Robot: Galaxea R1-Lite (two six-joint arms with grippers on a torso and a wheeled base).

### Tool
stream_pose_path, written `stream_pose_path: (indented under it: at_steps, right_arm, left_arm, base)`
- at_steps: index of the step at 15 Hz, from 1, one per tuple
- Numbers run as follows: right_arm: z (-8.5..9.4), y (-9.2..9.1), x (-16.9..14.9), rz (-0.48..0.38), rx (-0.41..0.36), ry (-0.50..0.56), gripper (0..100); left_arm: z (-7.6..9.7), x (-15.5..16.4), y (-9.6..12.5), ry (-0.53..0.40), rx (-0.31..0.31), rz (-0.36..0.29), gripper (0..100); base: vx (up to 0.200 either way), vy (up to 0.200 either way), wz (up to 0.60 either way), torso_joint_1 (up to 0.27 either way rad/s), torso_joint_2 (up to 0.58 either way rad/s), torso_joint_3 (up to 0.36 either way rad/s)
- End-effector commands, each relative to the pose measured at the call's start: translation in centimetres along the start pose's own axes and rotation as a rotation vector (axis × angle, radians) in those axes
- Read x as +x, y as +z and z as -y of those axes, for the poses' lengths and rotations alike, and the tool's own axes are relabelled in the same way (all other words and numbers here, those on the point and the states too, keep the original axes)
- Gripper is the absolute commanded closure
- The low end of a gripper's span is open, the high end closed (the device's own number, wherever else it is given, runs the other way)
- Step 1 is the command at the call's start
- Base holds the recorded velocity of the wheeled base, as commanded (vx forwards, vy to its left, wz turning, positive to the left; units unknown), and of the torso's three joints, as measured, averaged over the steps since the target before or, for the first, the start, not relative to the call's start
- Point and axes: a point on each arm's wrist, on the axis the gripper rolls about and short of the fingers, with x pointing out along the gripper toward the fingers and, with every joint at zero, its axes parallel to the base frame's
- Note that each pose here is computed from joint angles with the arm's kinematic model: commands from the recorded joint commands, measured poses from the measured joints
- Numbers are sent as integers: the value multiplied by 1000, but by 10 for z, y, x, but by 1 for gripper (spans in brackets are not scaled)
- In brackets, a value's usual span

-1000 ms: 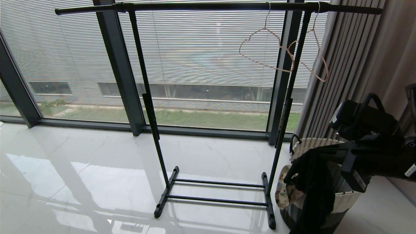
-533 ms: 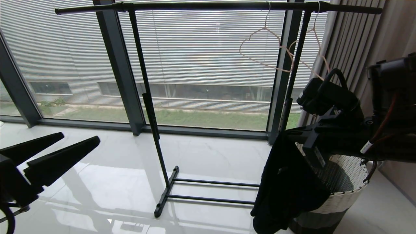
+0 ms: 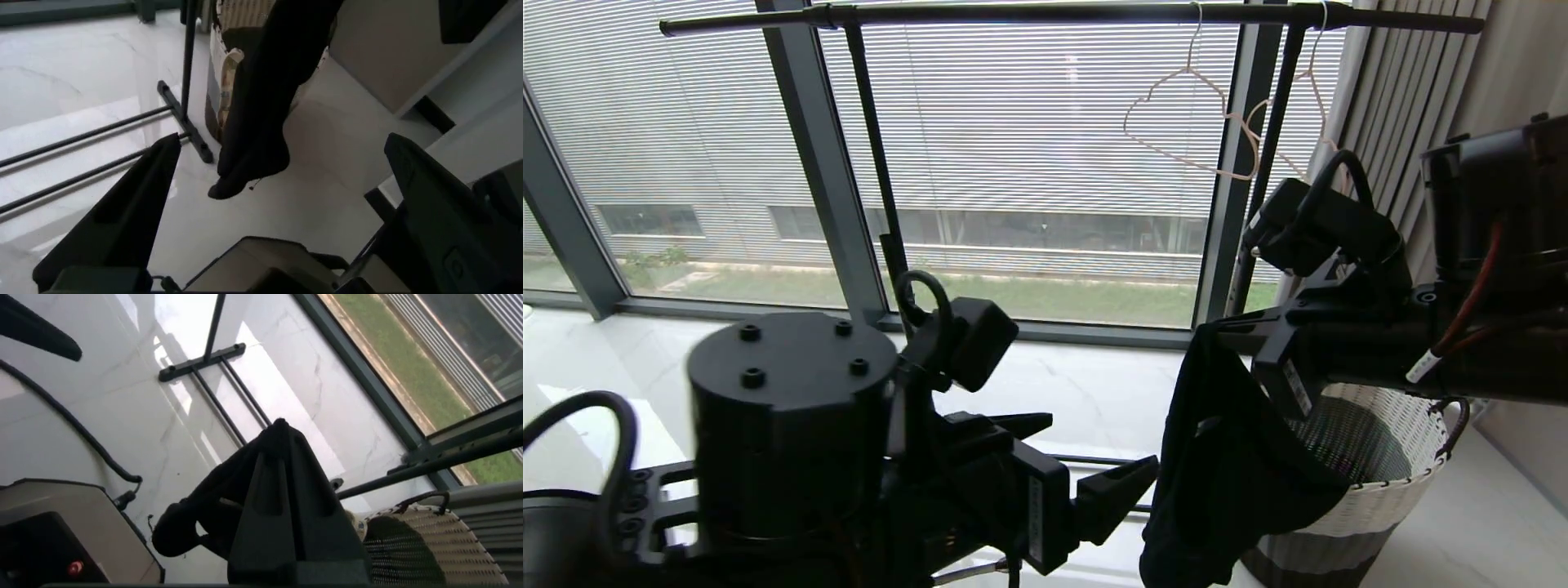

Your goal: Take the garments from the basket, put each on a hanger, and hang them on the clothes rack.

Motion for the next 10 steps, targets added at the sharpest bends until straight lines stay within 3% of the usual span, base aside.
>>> stream_pose_path:
  at_steps: [1, 2, 6, 8, 10]
  right_arm:
    - [-1, 4, -5, 19, 0, 3, 100]
    - [-2, 4, -5, 21, -1, 5, 100]
    - [-2, 6, -11, 38, -1, 6, 100]
    - [-4, 7, -11, 39, 9, 10, 100]
    - [-4, 6, -11, 37, 14, 11, 100]
  left_arm:
    - [-5, 67, -31, 39, -3, -153, 0]
    - [-8, 77, -36, 54, -5, -175, 0]
    - [-36, 116, -38, 125, -50, -160, 0]
    - [-43, 133, -51, 159, -48, -198, 0]
    - [-52, 147, -74, 264, -32, -249, 0]
  base:
    - [0, 0, 0, 0, 0, 0]
    - [0, 0, 0, 0, 0, 0]
    - [0, 0, 0, 0, 0, 0]
    - [0, 0, 0, 0, 0, 0]
    - [0, 0, 0, 0, 0, 0]
